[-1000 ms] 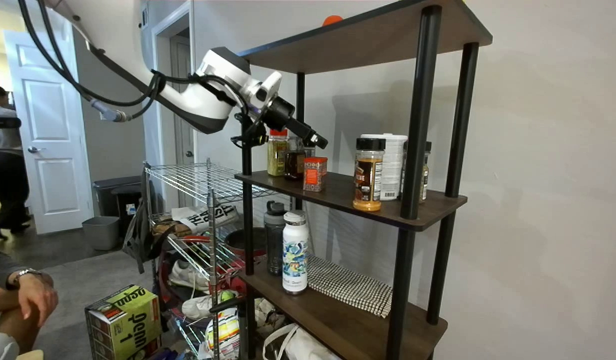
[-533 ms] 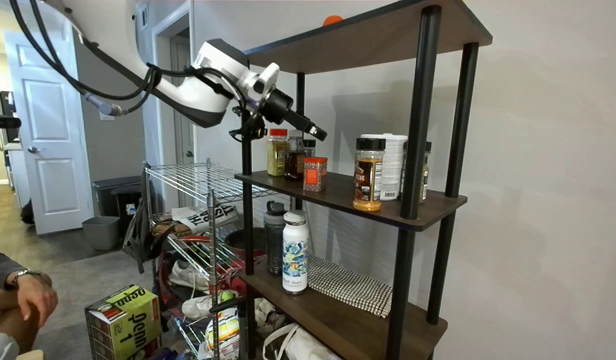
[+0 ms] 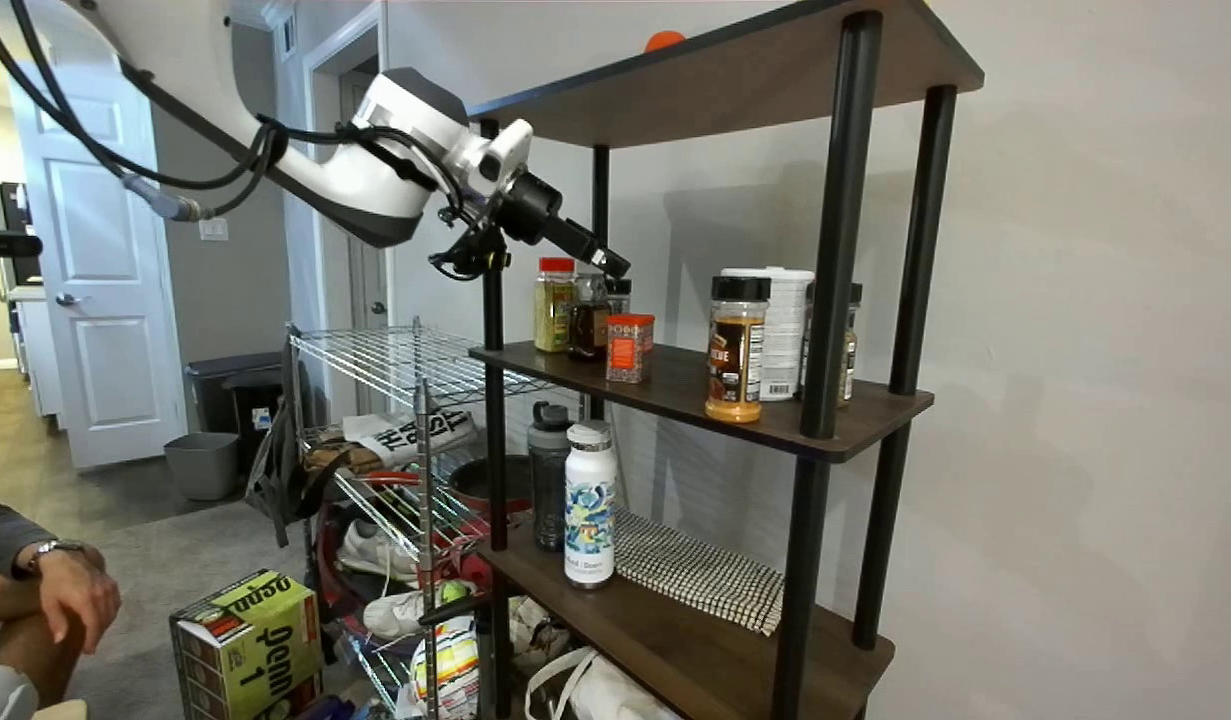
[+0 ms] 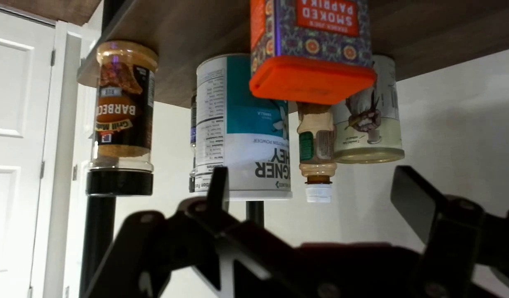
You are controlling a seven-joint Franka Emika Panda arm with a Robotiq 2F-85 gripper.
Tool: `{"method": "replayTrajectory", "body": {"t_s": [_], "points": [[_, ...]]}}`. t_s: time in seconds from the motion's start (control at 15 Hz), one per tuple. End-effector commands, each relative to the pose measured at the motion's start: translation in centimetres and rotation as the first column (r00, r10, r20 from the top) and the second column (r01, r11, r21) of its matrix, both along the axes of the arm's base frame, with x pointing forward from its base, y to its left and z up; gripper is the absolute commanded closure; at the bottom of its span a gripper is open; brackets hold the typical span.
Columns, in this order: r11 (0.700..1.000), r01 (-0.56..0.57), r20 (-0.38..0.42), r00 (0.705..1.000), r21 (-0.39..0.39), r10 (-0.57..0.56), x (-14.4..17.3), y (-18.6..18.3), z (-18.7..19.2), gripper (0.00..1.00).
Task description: Move the container from the top shelf to the second shelf
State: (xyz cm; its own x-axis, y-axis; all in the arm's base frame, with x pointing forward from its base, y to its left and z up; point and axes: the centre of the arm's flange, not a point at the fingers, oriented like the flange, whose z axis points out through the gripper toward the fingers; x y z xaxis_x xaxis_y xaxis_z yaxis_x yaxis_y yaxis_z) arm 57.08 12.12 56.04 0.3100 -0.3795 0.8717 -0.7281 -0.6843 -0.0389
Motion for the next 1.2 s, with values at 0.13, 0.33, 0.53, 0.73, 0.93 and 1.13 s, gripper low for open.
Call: {"method": "replayTrajectory", "body": {"t_s": [0.13,0.33,0.53,0.73,0.93,1.13], "points": [[0.999,0.051,-0.018,0.999,-0.02,-0.051,-6.0,-0.6,2.6,0.0],[0.997,0.072,-0.001,0.997,-0.01,-0.072,-8.1,0.3,4.0,0.0],[0.998,0.056,0.001,0.998,0.014,-0.056,-10.3,2.6,5.2,0.0],[0.997,0.037,-0.023,0.999,0.067,-0.035,-12.8,5.5,6.2,0.0],[0.995,0.033,-0.047,0.998,0.097,-0.029,-15.4,7.4,7.3,0.0],[0.992,0.04,-0.074,0.997,0.122,-0.032,-17.6,8.5,8.1,0.0]]}}
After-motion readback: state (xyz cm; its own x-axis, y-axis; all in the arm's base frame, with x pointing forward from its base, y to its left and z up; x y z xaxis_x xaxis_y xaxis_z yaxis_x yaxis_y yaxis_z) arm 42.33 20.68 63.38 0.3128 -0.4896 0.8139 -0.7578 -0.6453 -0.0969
